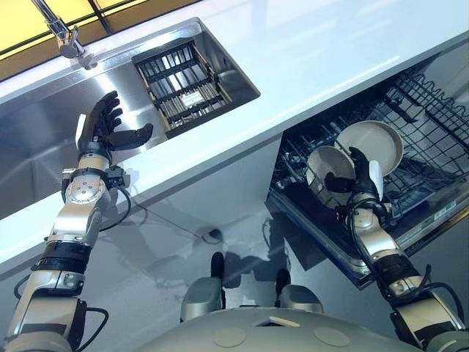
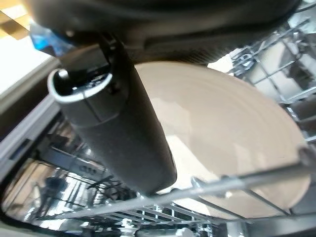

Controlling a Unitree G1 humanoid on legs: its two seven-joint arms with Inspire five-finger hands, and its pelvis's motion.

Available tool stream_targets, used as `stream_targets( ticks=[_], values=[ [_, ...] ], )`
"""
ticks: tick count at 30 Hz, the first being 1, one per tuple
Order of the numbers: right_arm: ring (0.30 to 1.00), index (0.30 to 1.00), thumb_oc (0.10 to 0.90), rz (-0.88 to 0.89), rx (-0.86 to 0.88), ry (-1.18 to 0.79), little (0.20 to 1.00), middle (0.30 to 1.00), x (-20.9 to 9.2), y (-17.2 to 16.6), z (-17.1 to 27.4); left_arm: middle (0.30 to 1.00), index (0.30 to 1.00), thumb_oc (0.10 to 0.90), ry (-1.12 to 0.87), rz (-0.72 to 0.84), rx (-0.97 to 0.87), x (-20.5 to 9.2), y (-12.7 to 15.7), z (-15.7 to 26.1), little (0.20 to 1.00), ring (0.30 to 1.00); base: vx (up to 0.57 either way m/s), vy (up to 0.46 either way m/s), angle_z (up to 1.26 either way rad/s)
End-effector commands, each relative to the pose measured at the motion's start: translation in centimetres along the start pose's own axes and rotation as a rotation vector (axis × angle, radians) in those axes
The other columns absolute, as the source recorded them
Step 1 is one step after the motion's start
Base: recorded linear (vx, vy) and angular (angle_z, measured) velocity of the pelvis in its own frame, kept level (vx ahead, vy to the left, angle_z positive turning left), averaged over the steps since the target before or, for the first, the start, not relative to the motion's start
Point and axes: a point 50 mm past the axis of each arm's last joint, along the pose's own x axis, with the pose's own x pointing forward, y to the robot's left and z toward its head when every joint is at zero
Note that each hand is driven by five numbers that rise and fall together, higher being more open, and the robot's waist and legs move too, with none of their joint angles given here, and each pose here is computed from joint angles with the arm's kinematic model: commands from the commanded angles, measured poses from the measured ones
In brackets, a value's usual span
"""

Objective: Pick up plates and place into dishwasher.

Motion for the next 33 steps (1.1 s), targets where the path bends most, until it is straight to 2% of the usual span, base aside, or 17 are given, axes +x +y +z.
stream_targets(
  ticks=[1, 5, 10, 14, 23, 33],
  values=[
    [0.900, 0.900, 0.800, -0.077, 0.123, -0.334, 0.900, 0.900, 0.6, -1.4, 6.9, 0.900, 0.900, 0.800, -0.252, 0.045, -0.021, 1.5, 0.6, 5.6, 0.900, 0.900, 0.00, 0.000, 0.00],
    [0.900, 0.900, 0.800, -0.091, 0.147, -0.350, 0.900, 0.900, 0.4, -1.8, 7.0, 0.900, 0.900, 0.800, -0.245, 0.050, -0.021, 1.5, 0.6, 5.5, 0.900, 0.900, 0.00, 0.000, -0.01],
    [0.900, 0.900, 0.800, -0.158, 0.337, -0.432, 0.900, 0.900, -0.7, -3.2, 8.3, 0.900, 0.900, 0.800, -0.241, 0.071, -0.022, 0.8, 1.0, 4.8, 0.900, 0.900, 0.00, 0.006, -0.05],
    [0.900, 0.900, 0.800, -0.248, 0.451, -0.404, 0.900, 0.900, -1.9, -4.4, 6.3, 0.900, 0.900, 0.800, -0.231, 0.098, -0.025, 0.4, 1.7, 4.1, 0.900, 0.900, -0.02, 0.022, -0.10],
    [0.900, 0.900, 0.800, -0.402, 0.602, -0.236, 0.900, 0.900, -1.5, -7.7, 1.0, 0.900, 0.900, 0.800, -0.194, 0.112, -0.022, 0.2, 2.3, 3.6, 0.900, 0.900, 0.00, -0.010, -0.11],
    [0.900, 0.900, 0.800, -0.387, 0.635, -0.022, 0.900, 0.900, -0.6, -7.4, -2.6, 0.900, 0.900, 0.800, -0.185, 0.070, -0.004, 1.0, 1.8, 4.1, 0.900, 0.900, -0.01, -0.044, -0.02]
  ],
)
